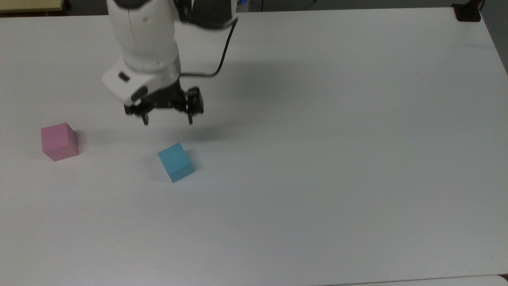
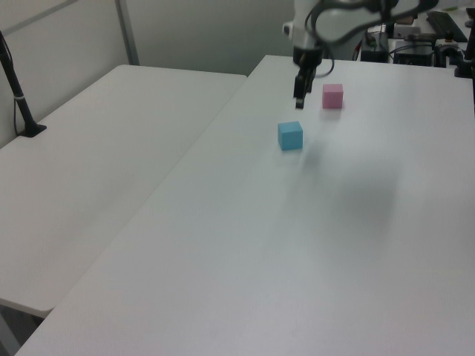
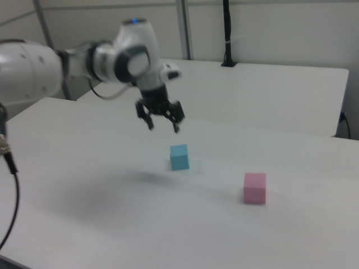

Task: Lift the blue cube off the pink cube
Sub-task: 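Open the gripper and lift it away from the light blue cube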

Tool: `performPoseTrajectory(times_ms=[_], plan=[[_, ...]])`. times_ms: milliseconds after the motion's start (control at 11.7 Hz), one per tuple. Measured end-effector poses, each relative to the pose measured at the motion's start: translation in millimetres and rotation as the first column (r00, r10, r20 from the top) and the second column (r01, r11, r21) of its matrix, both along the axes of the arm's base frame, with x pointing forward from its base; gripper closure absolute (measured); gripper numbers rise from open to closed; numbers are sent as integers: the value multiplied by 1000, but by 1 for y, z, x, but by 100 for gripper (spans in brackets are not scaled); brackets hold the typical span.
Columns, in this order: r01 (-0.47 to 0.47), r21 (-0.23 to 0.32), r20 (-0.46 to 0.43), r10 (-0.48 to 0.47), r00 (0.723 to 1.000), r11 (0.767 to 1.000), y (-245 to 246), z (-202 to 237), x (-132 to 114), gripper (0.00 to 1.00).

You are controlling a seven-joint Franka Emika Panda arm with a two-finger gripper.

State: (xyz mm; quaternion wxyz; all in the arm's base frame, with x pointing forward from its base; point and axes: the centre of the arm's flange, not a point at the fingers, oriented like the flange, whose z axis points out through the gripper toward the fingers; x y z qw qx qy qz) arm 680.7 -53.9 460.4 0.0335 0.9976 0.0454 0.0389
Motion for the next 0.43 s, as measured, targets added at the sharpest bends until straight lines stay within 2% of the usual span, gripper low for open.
performPoseTrajectory(times_ms=[255, 426], plan=[[82, 21, -37, -81, 996, 996, 24, 96, -52, 0], [111, 21, -64, -109, 992, 994, 31, 119, -73, 0]])
